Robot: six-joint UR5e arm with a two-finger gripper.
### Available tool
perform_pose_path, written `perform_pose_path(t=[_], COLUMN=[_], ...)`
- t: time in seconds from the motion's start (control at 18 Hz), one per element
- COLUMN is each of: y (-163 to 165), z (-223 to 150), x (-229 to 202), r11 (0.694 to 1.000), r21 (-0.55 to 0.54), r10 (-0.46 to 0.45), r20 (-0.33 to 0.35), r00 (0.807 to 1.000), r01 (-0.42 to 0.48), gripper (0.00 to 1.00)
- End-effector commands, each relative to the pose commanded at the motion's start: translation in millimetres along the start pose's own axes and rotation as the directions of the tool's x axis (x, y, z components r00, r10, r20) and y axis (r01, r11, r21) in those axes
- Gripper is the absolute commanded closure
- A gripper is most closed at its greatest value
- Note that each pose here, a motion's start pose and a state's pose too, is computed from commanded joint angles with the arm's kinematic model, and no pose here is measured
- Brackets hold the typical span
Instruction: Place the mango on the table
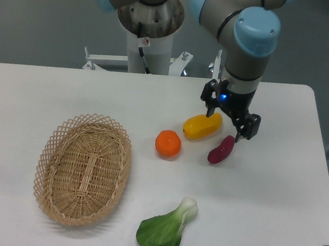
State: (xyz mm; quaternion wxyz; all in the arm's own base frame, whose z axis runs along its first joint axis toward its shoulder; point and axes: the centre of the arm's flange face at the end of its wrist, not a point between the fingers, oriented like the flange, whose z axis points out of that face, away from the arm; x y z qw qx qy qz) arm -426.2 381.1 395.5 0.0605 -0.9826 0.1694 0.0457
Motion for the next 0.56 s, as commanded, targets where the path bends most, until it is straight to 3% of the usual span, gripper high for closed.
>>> perform_pose_path(t=[0.56], y=[3.1], z=[-5.8], x=[1.7], r11=[1.000], r21=[0.009], r10=[-0.006], r20=[0.003], r00=[1.000], r01=[0.006], gripper=[0.00])
